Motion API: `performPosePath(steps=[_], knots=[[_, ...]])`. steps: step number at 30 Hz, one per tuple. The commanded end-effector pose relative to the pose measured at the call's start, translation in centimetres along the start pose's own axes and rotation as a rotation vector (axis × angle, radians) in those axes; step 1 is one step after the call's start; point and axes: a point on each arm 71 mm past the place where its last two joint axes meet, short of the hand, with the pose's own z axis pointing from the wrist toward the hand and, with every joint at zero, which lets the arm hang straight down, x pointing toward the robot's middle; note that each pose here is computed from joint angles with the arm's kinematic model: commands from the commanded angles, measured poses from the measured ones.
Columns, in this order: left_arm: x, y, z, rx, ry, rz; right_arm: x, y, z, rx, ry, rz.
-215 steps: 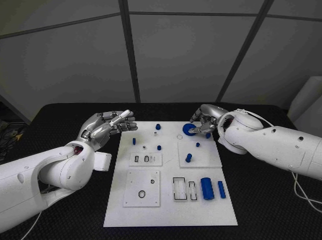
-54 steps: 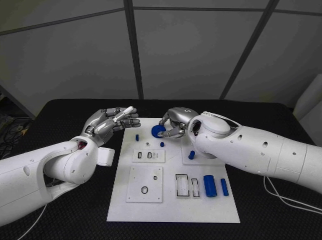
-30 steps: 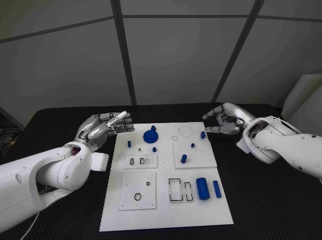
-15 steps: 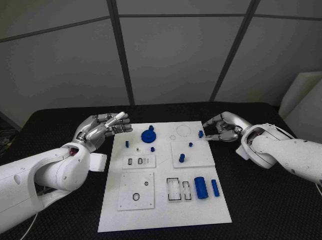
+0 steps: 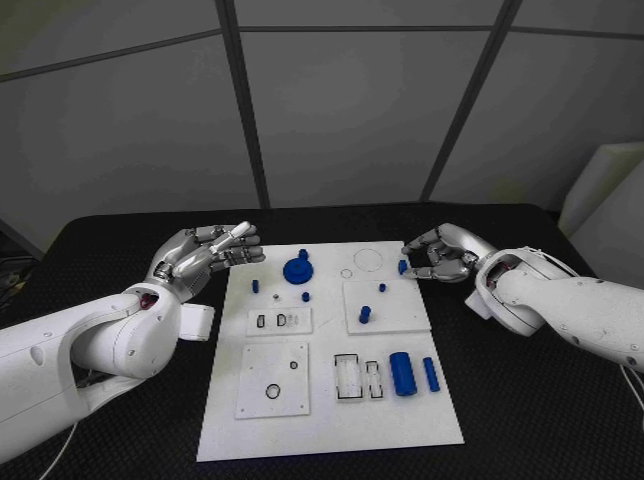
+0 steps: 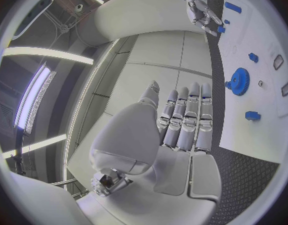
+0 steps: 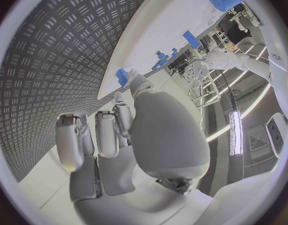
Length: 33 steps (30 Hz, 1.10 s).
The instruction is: Assemble the parts on the task board
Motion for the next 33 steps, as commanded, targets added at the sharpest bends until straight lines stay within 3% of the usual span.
performPosePath(steps=[1, 18, 33], knots=[[0.13, -0.11, 0.05, 0.009, 0.013, -0.005, 0.01, 0.11, 0.11, 0.008, -0.005, 0.015], [0.15, -0.08, 0.07, 0.008, 0.013, -0.006, 0.71, 0.29, 0.53, 0.038, 0.036, 0.007], [0.07, -0.09, 0.05, 0.007, 0.011, -0.005, 0.93, 0.46, 0.74, 0.041, 0.038, -0.002]])
